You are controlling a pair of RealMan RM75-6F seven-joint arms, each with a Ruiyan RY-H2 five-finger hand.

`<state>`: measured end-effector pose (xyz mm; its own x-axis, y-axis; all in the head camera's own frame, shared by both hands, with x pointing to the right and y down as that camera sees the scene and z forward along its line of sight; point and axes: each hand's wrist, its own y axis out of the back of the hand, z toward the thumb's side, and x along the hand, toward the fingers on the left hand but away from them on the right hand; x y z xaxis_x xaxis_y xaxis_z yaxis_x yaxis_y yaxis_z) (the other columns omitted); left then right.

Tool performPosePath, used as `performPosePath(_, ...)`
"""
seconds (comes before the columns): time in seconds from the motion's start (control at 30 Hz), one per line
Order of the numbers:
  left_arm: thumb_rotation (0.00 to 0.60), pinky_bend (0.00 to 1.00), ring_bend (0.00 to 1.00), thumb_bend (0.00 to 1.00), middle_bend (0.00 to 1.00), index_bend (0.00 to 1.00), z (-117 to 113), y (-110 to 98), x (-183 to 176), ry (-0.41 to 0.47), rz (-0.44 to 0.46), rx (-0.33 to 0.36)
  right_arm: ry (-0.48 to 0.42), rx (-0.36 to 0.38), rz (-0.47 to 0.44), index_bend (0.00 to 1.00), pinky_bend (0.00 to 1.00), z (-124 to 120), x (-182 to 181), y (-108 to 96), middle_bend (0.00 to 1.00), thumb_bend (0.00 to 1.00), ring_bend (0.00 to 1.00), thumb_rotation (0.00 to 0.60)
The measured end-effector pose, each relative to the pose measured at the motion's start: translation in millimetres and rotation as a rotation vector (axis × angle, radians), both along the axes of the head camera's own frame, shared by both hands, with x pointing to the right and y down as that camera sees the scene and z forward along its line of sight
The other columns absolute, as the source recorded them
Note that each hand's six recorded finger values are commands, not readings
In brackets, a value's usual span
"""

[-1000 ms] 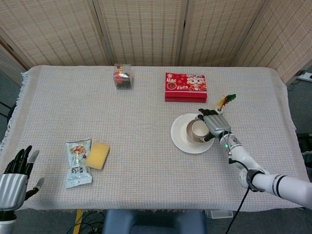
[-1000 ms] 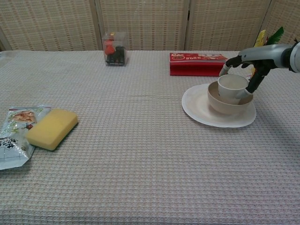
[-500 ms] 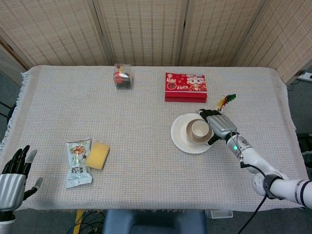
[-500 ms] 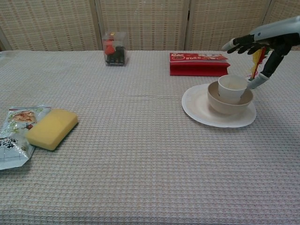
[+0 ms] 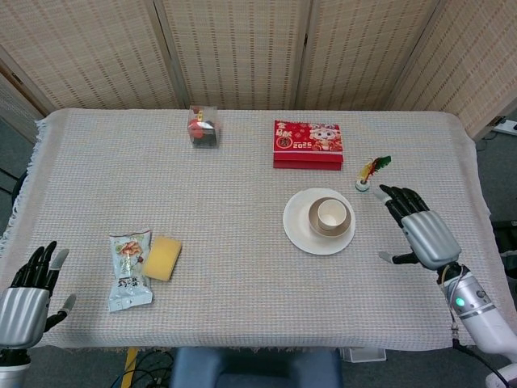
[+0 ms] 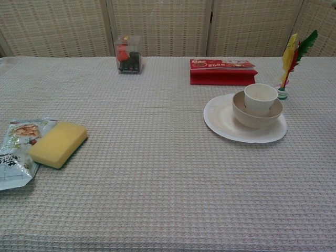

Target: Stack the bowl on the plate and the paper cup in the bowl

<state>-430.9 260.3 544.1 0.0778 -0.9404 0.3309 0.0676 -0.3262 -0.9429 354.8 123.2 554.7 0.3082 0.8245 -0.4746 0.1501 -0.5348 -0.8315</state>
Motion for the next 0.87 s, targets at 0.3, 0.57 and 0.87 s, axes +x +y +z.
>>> performPosePath(0.3,0.6,0.26,0.0,0.31,0.0,0.0,0.5,-0.6,-1.2,-0.003,-0.001,0.001,0.031,-0.017,0.082,0.0,0.0,26.8,58.9,56.8,0.0,0.11,0.0,0.6)
performPosePath(0.57,0.6,0.26,0.0,0.31,0.0,0.0,3.8,-0.4,4.7,0.004,0.019,-0.005,0.134,-0.035,0.091,0.0,0.0,39.0,76.9,72.0,0.0,0.11,0.0,0.6)
performPosePath(0.87,0.6,0.26,0.0,0.31,0.0,0.0,8.8,2.2,1.3,-0.016,0.02,-0.022,0.154,-0.088,0.096,0.0,0.0,51.4,75.0,74.0,0.0,0.12,0.0,0.6)
